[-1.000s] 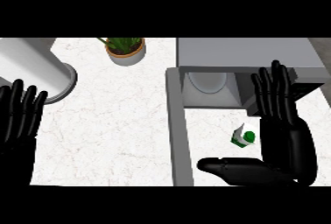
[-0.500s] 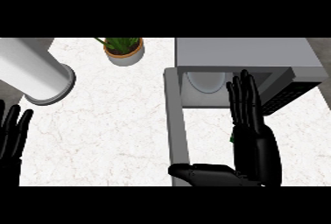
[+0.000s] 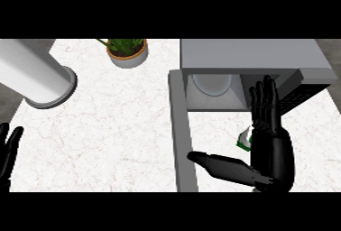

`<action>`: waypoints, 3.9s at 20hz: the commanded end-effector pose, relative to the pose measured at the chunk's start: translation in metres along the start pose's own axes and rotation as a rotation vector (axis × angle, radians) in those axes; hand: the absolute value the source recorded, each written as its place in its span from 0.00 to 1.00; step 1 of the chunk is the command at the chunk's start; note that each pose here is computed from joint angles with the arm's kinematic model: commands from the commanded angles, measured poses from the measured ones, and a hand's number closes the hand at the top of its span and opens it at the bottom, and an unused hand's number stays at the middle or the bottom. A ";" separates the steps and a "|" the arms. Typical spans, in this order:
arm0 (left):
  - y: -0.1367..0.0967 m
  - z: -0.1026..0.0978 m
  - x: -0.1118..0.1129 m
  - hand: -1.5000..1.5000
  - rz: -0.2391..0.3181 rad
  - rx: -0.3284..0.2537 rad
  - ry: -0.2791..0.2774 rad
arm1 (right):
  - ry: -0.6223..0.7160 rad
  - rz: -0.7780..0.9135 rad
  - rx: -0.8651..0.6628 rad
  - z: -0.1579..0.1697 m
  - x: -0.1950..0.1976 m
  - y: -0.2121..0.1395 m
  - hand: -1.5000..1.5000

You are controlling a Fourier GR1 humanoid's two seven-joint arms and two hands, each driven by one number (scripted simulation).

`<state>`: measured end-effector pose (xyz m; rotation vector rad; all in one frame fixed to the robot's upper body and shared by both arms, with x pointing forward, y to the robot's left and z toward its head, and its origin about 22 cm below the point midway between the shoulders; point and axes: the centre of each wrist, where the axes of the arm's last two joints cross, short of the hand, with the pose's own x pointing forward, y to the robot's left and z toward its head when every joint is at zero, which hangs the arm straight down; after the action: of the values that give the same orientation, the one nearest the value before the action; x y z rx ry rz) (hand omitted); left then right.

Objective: Pick up the milk, place it into the microwave and close the microwave

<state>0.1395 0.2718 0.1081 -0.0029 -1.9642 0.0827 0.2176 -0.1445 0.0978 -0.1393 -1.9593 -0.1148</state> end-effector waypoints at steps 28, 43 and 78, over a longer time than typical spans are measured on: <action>0.002 0.042 0.018 0.00 0.008 -0.004 -0.001 | 0.145 0.108 -0.164 0.049 -0.145 -0.126 0.00; 0.017 0.047 0.008 0.00 0.006 -0.013 -0.001 | 0.168 0.145 -0.150 0.032 -0.192 -0.131 0.00; 0.026 0.035 -0.002 0.00 0.043 -0.005 0.016 | -0.009 0.019 -0.090 0.033 -0.233 -0.104 1.00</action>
<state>0.0944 0.2914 0.0973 -0.0435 -1.9461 0.1000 0.2499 -0.2742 -0.1380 -0.2134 -1.9085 -0.1775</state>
